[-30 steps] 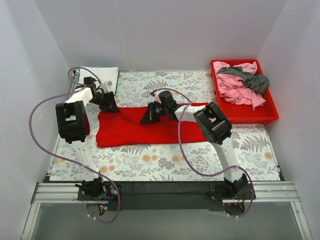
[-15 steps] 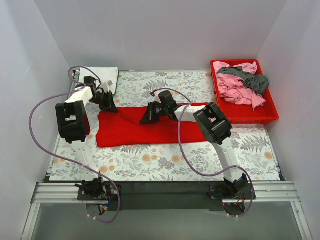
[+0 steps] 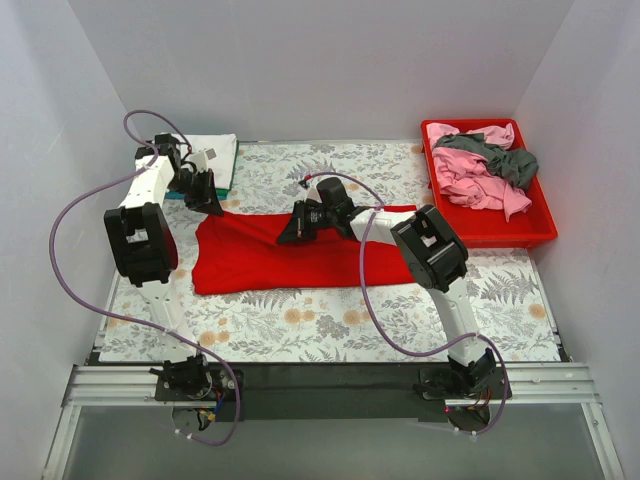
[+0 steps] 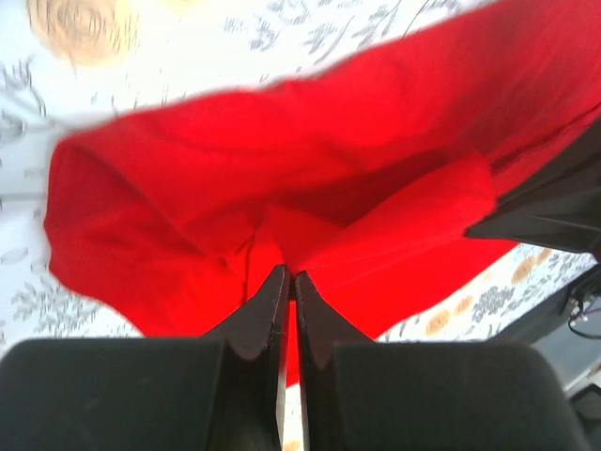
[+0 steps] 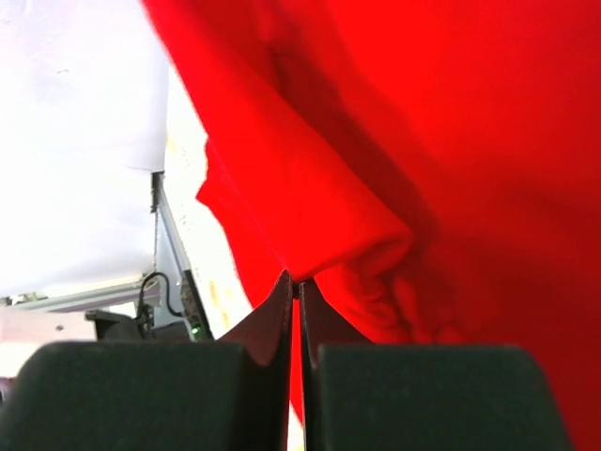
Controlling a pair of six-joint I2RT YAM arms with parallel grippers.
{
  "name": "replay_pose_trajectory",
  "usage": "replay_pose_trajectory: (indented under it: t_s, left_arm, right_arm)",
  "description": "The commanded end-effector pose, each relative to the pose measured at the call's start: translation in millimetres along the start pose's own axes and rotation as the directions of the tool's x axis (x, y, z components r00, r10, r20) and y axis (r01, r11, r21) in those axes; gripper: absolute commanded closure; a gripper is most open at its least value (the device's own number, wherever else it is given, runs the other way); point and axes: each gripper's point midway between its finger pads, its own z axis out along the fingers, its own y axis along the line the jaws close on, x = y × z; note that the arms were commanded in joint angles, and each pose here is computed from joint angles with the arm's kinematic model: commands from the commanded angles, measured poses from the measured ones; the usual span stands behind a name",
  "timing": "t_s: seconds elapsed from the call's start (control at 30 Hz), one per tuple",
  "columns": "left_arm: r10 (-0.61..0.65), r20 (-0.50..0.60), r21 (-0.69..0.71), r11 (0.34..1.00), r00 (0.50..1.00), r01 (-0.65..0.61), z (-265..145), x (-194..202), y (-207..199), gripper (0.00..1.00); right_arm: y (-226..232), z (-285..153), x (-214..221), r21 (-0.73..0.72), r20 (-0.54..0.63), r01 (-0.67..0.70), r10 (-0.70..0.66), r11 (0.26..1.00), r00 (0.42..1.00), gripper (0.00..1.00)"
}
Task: Fold and stack the t-shirts
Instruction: Fold the tshirt
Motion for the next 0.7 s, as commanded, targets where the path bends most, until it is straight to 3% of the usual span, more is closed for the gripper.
replay_pose_trajectory:
  t_s: [0.0,0.43,0.67]
  left_arm:
    - [-0.013,-0.047,-0.054,0.998,0.999,0.010,-16.3,14.7,11.8,1.00]
    - [-0.073,-0.182,-0.031,0.997,0.981,0.069,-5.8,82.5,8.6,1.00]
    - [-0.086,-0.194,-0.060,0.995,0.977,0.076,-1.3,105.4,12.4,1.00]
  right_arm:
    - [44.3,-12.7,2.8,-0.076,-0.007,0.040,-0.041,0.996,0.999,0.99]
    - [31.2,-14.7,57.1,-0.043,-0.112,-0.032,0.027,0.999,0.993,0.99]
    - [23.0,-12.3,68.5,-0.028,-0.137,-0.027,0.023,0.999,0.990,0.99]
